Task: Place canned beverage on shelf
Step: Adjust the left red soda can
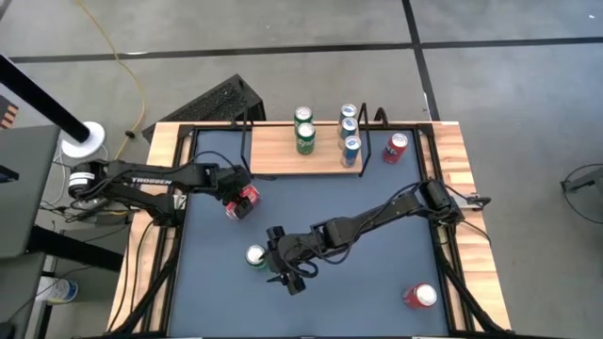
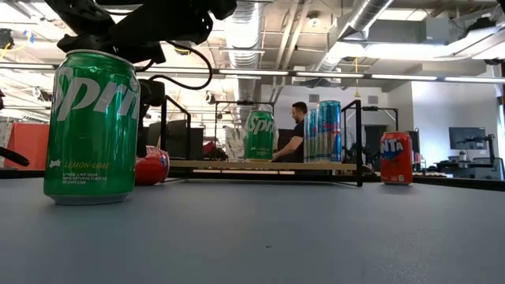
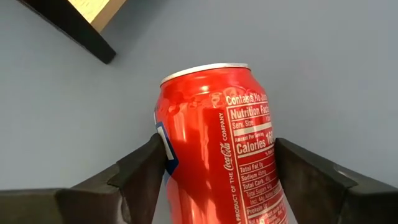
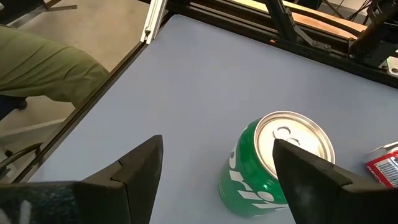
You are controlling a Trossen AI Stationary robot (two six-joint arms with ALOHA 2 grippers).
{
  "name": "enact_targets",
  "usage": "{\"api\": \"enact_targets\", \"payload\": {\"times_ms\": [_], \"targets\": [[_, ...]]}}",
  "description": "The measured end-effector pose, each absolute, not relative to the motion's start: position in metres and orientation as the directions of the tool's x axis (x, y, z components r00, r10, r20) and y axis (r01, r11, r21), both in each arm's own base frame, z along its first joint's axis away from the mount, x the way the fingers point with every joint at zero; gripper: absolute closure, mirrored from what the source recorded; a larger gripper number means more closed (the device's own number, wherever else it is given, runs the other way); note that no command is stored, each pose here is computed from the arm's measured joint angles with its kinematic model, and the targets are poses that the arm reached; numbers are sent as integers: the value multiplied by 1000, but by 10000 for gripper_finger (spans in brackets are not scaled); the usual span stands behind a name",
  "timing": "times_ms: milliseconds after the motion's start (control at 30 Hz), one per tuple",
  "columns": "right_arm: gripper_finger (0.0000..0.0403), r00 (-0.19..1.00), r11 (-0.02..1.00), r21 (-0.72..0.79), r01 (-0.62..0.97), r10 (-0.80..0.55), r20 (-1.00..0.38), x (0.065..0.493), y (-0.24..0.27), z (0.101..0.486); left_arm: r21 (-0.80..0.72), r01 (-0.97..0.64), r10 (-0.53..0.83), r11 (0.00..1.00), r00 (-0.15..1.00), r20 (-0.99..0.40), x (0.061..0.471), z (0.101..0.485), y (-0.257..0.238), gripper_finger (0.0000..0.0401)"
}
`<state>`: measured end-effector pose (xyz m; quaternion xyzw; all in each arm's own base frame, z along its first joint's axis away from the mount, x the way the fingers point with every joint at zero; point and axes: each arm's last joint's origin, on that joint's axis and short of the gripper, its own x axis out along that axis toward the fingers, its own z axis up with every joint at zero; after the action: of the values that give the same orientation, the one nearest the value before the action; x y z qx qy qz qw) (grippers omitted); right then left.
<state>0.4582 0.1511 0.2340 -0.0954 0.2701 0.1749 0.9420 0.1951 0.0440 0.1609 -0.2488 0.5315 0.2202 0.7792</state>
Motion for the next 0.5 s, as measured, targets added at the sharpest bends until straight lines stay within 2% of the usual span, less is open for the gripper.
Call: {"api": "enact_targets", "payload": {"times_ms": [167, 400, 500], "targets": [[112, 790, 922, -79, -378, 277, -546, 458, 151, 234, -163, -573, 79, 803, 373, -924, 197, 174, 44, 166], [112, 790, 925, -88, -369, 262, -554, 457, 153, 233, -287, -485, 80, 826, 605, -792, 176, 207, 36, 178], [112, 788, 926, -88, -368, 260, -559, 457, 153, 233, -325, -480, 92, 815, 660, -746, 159, 214, 32, 192]]}}
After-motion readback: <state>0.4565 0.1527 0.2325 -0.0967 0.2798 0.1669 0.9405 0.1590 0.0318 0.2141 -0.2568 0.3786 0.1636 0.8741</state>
